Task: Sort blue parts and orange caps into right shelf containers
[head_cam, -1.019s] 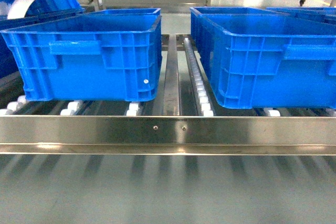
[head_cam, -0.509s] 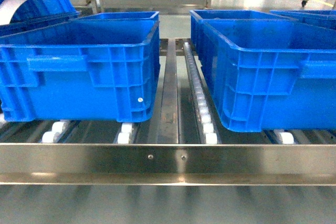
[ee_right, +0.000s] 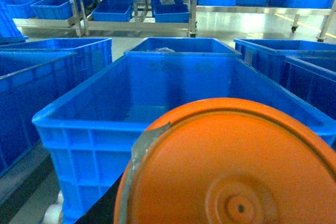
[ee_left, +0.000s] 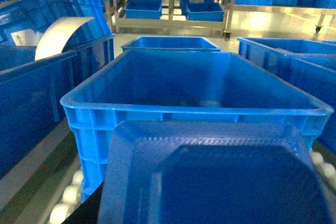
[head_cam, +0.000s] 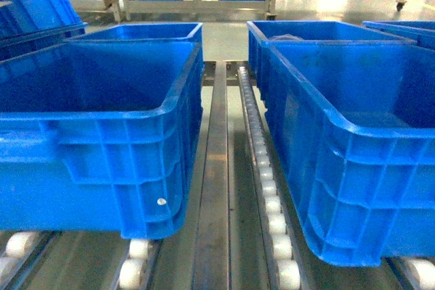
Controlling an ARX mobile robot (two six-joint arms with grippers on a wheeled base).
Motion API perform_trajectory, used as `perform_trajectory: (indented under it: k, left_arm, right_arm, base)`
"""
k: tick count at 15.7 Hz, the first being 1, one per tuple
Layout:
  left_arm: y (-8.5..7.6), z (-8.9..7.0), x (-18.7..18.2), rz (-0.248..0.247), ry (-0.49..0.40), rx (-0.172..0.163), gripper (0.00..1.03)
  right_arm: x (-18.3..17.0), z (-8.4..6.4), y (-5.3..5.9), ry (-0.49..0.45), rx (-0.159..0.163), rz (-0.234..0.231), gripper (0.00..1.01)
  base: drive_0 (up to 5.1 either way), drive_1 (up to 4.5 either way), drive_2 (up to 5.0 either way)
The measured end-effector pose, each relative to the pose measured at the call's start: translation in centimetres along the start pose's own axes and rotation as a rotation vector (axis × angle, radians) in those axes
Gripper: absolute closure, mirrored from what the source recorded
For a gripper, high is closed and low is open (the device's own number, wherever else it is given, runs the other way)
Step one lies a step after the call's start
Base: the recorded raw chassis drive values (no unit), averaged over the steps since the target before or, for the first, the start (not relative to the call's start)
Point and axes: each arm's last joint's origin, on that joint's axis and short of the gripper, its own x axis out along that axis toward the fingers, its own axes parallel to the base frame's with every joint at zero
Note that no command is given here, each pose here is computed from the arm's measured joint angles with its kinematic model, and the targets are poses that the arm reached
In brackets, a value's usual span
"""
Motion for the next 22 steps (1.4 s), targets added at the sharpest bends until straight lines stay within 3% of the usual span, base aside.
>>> perform_trajectory:
  k: [22]
  left_arm:
    - [0.00, 0.00, 0.00, 0.001, 0.000, 0.000, 0.61]
  right_arm:
    - [0.00, 0.01, 0.00, -0.001, 0.000, 0.000, 0.58]
  base:
    - [0.1, 4.29, -4.1]
